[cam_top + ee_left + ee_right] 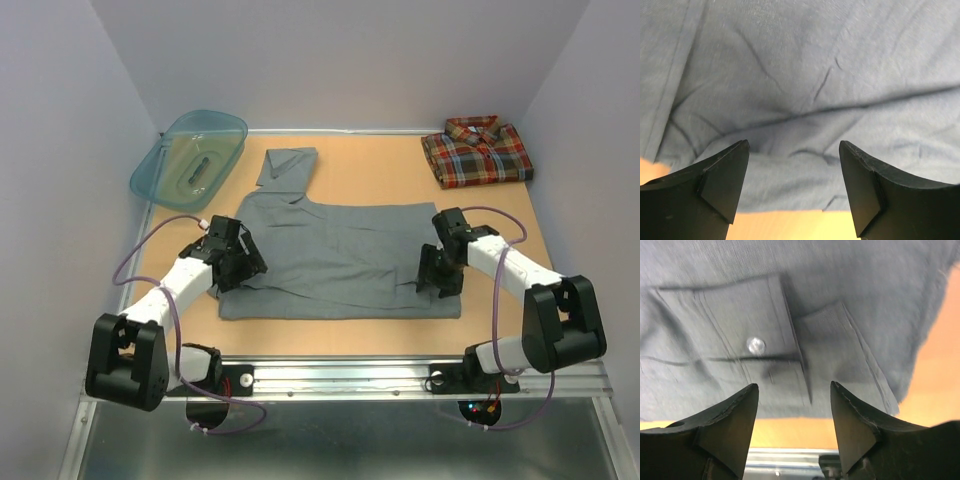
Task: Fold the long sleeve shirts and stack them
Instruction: Fold the shirt
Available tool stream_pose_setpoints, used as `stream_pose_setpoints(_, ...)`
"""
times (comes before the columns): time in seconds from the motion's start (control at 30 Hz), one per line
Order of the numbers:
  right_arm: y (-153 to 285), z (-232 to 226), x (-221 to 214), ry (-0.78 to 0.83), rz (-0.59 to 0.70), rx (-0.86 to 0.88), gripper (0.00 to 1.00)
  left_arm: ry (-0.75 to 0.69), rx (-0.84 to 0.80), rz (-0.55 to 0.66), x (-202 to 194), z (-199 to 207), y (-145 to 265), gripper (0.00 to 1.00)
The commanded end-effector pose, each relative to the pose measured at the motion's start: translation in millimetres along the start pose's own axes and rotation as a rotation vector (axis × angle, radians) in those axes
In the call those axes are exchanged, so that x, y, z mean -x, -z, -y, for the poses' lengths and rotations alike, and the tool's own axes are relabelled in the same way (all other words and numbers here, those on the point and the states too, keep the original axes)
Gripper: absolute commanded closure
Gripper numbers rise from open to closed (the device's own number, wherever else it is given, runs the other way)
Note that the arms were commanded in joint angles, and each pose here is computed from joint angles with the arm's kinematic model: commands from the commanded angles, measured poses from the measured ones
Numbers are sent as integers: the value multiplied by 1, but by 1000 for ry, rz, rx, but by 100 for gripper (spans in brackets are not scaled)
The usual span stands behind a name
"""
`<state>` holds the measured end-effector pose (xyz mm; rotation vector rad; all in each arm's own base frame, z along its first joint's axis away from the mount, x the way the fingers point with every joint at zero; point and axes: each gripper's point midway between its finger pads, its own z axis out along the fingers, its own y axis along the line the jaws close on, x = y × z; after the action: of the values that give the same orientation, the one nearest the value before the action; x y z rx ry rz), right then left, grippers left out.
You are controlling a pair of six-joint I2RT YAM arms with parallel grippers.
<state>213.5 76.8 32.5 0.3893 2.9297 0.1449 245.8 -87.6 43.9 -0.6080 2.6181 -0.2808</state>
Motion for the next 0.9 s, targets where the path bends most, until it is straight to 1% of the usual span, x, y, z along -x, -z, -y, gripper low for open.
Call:
stream_pose_setpoints(0.0, 43, -14, 41, 10, 139, 16, 35, -44, -34, 55, 16, 8, 28, 16)
stream_pose_setpoints(0.03, 51, -18, 53, 12, 179, 23, 35, -64, -22, 126, 35, 11, 33, 16)
stream_pose_setpoints(0.1, 62, -28, 78, 30, 256, 40, 36, -77, 0, 179, 54, 14, 34, 16)
stream_pose_setpoints(0.13, 71, -31, 96, 32, 310, 32, 37, -90, 5, 246, 75, 21, 40, 16)
stream_pose_setpoints(0.2, 74, -34, 117, 50, 364, 15, 38, -110, 17, 284, 94, 28, 36, 16)
stream_pose_setpoints(0.23, 81, -36, 132, 49, 409, 5, 39, -105, 12, 350, 116, 36, 42, 16)
stream_pose_setpoints(0.3, 80, -42, 153, 53, 434, 4, 41, -102, 41, 397, 142, 42, 40, 16)
stream_pose_setpoints(0.37, 77, -45, 163, 49, 439, 6, 41, -100, 56, 404, 155, 46, 36, 16)
stream_pose_setpoints(0.4, 70, -48, 171, 43, 438, 12, 41, -102, 78, 392, 159, 45, 25, 16)
stream_pose_setpoints(0.43, 68, -50, 175, 42, 437, 15, 41, -98, 77, 410, 171, 50, 25, 16)
stream_pose_setpoints(0.47, 70, -54, 185, 39, 460, 24, 42, -90, 79, 411, 178, 51, 22, 16)
stream_pose_setpoints(0.53, 60, -52, 194, 24, 454, 15, 42, -79, 90, 412, 194, 53, 8, 16)
stream_pose_setpoints(0.57, 62, -54, 203, 17, 474, 24, 42, -80, 106, 390, 196, 52, -7, 16)
stream_pose_setpoints(0.63, 56, -53, 212, 10, 471, 31, 42, -81, 98, 405, 213, 59, -11, 17)
stream_pose_setpoints(0.7, 56, -53, 224, 18, 487, 42, 43, -99, 116, 385, 220, 59, -28, 18)
stream_pose_setpoints(0.87, 52, -52, 236, 53, 481, 53, 43, -184, 77, 380, 241, 80, -44, 19)
